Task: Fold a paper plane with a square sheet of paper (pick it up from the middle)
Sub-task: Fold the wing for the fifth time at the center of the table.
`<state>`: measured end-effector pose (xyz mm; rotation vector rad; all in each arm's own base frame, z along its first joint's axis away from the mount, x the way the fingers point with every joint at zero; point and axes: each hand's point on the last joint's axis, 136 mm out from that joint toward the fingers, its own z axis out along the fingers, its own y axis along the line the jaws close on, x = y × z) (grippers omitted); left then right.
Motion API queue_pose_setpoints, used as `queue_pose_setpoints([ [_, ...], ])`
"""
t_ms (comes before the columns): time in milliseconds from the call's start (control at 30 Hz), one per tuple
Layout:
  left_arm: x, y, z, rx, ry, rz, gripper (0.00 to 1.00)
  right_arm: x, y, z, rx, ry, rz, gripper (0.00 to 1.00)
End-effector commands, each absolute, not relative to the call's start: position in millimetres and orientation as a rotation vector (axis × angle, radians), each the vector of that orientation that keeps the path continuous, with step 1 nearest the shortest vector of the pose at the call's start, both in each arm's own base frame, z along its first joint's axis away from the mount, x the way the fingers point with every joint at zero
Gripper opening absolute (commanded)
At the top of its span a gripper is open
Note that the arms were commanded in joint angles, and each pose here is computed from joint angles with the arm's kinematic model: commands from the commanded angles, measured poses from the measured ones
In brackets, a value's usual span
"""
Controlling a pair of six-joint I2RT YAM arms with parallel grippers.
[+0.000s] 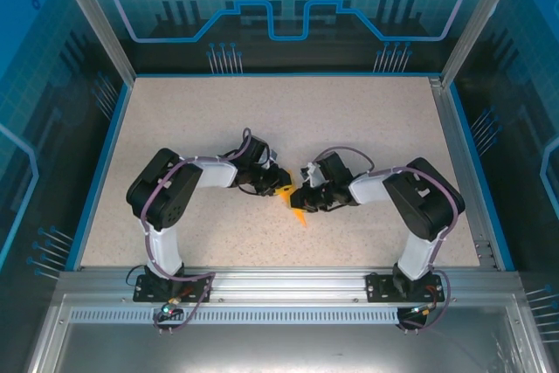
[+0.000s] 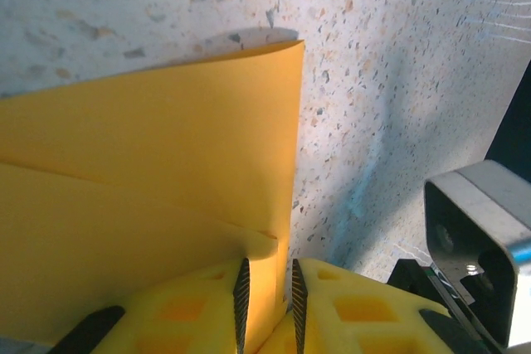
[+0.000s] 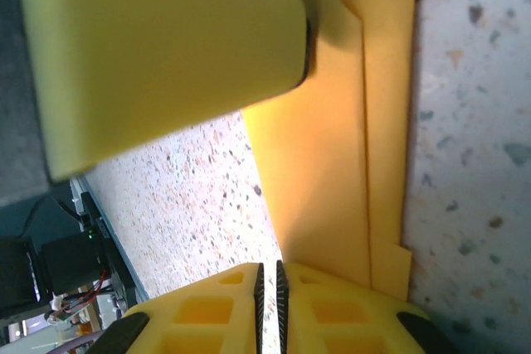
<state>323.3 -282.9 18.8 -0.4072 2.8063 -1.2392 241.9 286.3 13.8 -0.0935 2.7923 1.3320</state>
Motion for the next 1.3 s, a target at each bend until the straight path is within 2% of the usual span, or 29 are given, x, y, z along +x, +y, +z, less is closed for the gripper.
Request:
queue_pose_setpoints([
  [0, 308.9, -256.4, -25.8, -0.522, 2.938, -1.018, 0.26, 184.9, 248.8, -24.5, 0.043, 3.033, 1.214, 0.16],
  [200, 308.0, -255.3, -27.0, -0.524, 2.945, -1.007, 0.26, 153.8, 234.3, -6.6, -0.119, 3.046, 1.177, 0.18],
  [300, 308.8, -255.7, -26.2, -0.519, 2.946, -1.005, 0.26, 144.7, 219.8, -1.7, -0.19, 3.085, 1.055, 0.18],
  [500, 314.7, -263.0, -4.0, -0.47, 2.899, -1.051, 0.3, 168.3, 205.9, 28.9, -0.168, 2.965, 0.967, 0.23],
  [567, 317.4, -267.5, 15.2, -0.429, 2.87, -1.063, 0.35, 182.1, 198.4, 39.1, -0.142, 2.913, 0.868, 0.29],
  [667, 319.7, -265.0, 46.1, -0.393, 2.835, -1.005, 0.53, 200.1, 184.4, 50.8, -0.092, 2.846, 0.722, 0.35],
  [800, 313.9, -235.4, 78.9, -0.493, 2.802, -0.75, 0.75, 219.5, 176.8, 68.5, -0.025, 2.735, 0.661, 0.48],
  [833, 311.1, -227.1, 82.6, -0.535, 2.801, -0.696, 0.77, 223.2, 176.5, 71.7, -0.015, 2.71, 0.661, 0.51],
  [900, 303.7, -217.3, 88.4, -0.581, 2.812, -0.625, 0.79, 231.6, 179.0, 80.0, -0.002, 2.655, 0.682, 0.58],
  [967, 297.5, -214.6, 90.0, -0.604, 2.828, -0.568, 0.86, 237.6, 183.8, 84.5, 0.002, 2.628, 0.71, 0.6],
  [1267, 290.0, -245.8, 67.9, -0.559, 3.001, -0.297, 0.88, 256.3, 199.1, 81.5, 0.082, 2.628, 0.794, 0.62],
])
